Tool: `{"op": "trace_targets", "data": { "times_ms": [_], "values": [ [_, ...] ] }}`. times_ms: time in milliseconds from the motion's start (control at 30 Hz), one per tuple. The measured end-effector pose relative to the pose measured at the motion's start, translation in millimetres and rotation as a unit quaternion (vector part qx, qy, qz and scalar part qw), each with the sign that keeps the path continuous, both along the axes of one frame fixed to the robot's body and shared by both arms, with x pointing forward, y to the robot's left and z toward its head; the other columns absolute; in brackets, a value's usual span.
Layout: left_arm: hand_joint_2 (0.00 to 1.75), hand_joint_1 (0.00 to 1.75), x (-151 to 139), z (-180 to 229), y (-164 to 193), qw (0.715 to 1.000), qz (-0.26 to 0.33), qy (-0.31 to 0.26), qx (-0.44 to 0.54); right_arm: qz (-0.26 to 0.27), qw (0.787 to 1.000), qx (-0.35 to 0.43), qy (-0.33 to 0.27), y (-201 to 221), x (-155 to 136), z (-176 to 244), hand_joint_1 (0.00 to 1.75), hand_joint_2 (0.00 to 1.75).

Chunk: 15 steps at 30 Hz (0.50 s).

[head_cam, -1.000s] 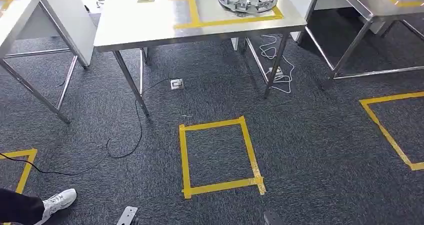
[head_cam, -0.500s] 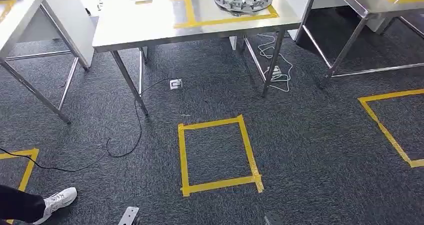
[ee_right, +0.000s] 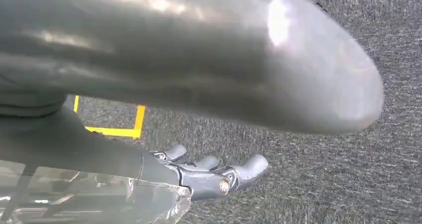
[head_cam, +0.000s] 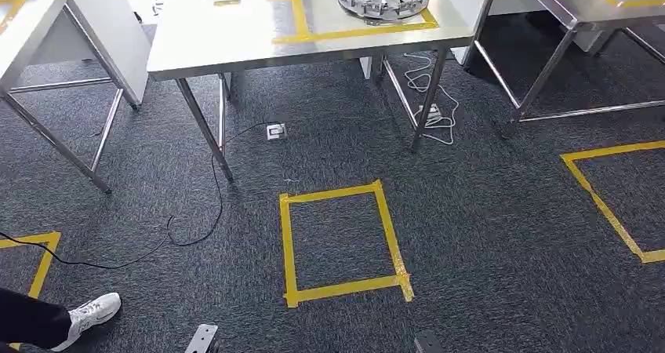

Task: Take the parts from the cabinet and place them on the table.

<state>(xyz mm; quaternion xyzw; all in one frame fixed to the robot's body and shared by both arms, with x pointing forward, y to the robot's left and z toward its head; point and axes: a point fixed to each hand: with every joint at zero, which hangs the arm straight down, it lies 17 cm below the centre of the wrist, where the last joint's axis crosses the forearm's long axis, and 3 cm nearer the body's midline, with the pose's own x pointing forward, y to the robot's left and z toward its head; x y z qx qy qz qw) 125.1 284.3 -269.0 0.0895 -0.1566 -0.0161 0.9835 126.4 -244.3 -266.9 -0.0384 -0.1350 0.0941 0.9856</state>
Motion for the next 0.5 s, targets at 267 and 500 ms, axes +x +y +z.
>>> {"op": "trace_targets", "data": {
  "times_ms": [267, 500],
  "values": [
    [0.00, 0.00, 2.4, 0.5, -0.7, 1.000, -0.003, -0.002, 0.001, 0.014, 1.000, -0.001, -0.004, 2.6, 2.3, 0.7, 0.00, 0.00],
    [0.00, 0.00, 5.9, 1.4, -6.3, 1.000, -0.004, -0.005, -0.003, 0.015, 1.000, -0.006, -0.006, -4.7, 3.2, 0.5, 0.00, 0.00]
  ]
}}
